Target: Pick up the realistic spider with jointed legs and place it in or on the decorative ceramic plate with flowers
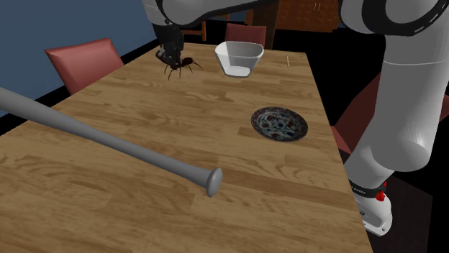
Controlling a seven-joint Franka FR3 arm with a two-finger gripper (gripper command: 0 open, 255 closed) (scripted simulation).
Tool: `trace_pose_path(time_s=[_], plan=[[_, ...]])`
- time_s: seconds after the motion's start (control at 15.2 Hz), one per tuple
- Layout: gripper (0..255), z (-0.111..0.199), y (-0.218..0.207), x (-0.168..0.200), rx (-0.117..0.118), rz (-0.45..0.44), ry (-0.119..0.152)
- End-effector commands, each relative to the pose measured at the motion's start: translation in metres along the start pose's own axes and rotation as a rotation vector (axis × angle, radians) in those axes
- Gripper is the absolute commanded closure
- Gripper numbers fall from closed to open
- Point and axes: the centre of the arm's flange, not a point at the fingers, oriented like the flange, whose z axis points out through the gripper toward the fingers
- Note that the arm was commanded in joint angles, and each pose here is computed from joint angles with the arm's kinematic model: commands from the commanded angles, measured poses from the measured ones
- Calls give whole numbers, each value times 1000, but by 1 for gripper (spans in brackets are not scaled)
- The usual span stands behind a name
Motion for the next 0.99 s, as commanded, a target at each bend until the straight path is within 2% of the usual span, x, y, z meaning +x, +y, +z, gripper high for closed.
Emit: trace_pose_path(time_s=[0.0,0.92], plan=[[255,-7,-1,-17,0,0,0],[255,-55,-15,-195,0,0,0]])
